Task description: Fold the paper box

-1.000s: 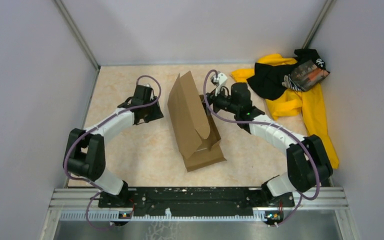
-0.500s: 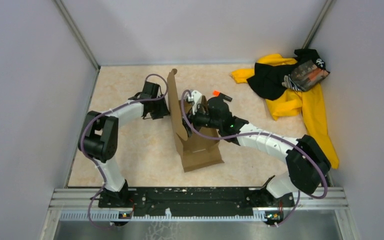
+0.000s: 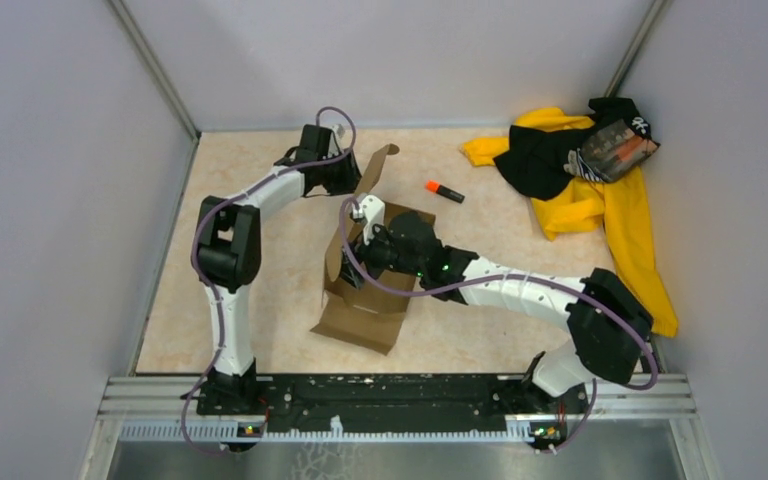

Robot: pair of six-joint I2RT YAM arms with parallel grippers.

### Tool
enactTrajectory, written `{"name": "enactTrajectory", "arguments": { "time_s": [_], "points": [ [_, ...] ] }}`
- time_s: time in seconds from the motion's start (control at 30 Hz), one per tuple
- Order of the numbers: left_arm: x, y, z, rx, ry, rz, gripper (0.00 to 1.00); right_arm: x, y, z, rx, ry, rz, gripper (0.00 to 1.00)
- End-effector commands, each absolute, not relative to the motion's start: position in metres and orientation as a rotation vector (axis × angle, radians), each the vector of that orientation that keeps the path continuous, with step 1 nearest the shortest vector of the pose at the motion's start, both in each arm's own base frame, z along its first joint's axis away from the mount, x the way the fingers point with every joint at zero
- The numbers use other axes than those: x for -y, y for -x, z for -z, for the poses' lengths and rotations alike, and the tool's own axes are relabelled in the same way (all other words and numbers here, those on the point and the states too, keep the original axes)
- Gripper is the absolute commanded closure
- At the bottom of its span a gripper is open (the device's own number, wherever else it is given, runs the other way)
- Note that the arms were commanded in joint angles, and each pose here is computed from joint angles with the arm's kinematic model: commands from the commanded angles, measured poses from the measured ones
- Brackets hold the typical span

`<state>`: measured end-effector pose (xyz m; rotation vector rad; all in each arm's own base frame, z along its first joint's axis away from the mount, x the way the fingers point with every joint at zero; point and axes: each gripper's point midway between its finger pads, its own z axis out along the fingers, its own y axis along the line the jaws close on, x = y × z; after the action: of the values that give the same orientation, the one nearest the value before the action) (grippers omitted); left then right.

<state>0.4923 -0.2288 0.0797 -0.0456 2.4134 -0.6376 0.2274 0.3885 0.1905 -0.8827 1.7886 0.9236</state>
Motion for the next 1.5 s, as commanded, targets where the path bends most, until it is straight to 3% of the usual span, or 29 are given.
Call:
{"name": "enactTrajectory", "arguments": {
  "time_s": [0.0,0.17,0.4,0.67,1.03,1.1,1.13,1.17,1.2,1.47],
  "points": [
    [0.273,-0.507,-0.11,-2.303,-0.163,0.92,0.53,-0.415,-0.25,-0.228,-1.697,0.779,-0.911,0.3],
    [0.278,-0.518,-0.121,-2.27,-0.243,0.937,0.53,-0.427,-0.258,-0.233,-1.701,0.757,-0.848,0.29],
    [0.237,-0.497,-0.123,-2.315,-0.073,0.912,0.52,-0.387,-0.268,-0.23,-1.717,0.783,-0.664,0.26],
    [0.199,-0.433,-0.159,-2.292,0.063,0.705,0.52,-0.373,-0.282,-0.219,-1.756,0.756,-0.614,0.26],
    [0.186,-0.334,-0.221,-2.05,0.071,0.483,0.46,-0.389,-0.292,-0.224,-1.789,0.763,-0.647,0.26],
    [0.183,-0.32,-0.228,-2.013,0.068,0.506,0.42,-0.39,-0.293,-0.226,-1.793,0.76,-0.652,0.26],
    [0.181,-0.316,-0.231,-2.002,0.071,0.512,0.32,-0.39,-0.293,-0.227,-1.795,0.758,-0.654,0.26],
    [0.18,-0.313,-0.235,-1.989,0.065,0.519,0.08,-0.39,-0.293,-0.228,-1.795,0.757,-0.66,0.26],
    [0.178,-0.309,-0.238,-1.985,0.062,0.521,0.02,-0.39,-0.293,-0.227,-1.801,0.757,-0.661,0.26],
    [0.165,-0.285,-0.259,-1.955,0.033,0.525,0.01,-0.385,-0.298,-0.232,-1.816,0.735,-0.649,0.26]
  ]
}}
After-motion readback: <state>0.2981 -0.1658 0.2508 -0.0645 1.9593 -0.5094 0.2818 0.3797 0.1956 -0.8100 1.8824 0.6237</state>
